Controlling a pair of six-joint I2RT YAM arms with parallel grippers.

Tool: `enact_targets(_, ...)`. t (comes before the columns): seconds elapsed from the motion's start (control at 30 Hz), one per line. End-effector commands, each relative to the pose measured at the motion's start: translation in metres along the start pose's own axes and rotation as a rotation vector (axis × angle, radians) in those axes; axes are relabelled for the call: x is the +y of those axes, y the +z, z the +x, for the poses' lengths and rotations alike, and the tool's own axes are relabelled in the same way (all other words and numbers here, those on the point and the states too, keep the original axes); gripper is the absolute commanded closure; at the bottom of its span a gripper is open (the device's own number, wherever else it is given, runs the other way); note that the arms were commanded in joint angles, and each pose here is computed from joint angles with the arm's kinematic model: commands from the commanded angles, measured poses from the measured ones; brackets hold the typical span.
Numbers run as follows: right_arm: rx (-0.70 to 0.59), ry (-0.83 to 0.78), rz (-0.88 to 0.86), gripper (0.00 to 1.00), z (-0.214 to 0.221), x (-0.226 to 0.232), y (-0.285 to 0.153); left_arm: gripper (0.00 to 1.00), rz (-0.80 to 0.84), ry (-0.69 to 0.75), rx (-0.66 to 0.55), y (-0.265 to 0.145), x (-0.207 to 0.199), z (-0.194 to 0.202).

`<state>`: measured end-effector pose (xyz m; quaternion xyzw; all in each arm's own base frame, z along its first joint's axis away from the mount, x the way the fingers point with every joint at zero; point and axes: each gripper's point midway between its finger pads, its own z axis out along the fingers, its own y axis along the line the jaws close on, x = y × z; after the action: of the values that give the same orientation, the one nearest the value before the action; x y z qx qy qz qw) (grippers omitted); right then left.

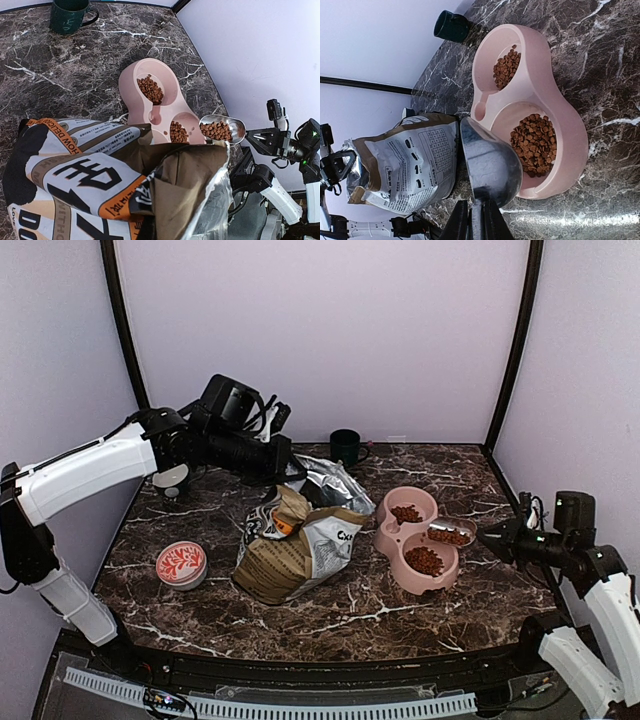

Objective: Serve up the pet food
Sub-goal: Place the pet food in the pet food bowl.

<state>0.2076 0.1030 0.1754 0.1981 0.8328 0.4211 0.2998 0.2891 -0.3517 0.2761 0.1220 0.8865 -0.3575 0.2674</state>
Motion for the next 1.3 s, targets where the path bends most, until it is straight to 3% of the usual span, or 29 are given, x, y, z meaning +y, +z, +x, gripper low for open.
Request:
enact_targets(0.0, -0.046, -0.052, 0.005, 1.0, -0.01, 0.009, -0.008, 1.0, -0.026, 0.002, 0.026, -0.009, 0.01, 0.011)
enact_targets(0.33, -0.068, -0.112, 0.1, 1.0, -0.017, 0.002, -0.016, 1.0, -0.025, 0.002, 0.023, -0.009, 0.009, 0.009)
enact_targets(1.27, -0.055, -0.132, 0.118, 1.0, -0.015, 0.001, -0.018, 1.0, -0.031, 0.001, 0.023, -0.009, 0.011, 0.01)
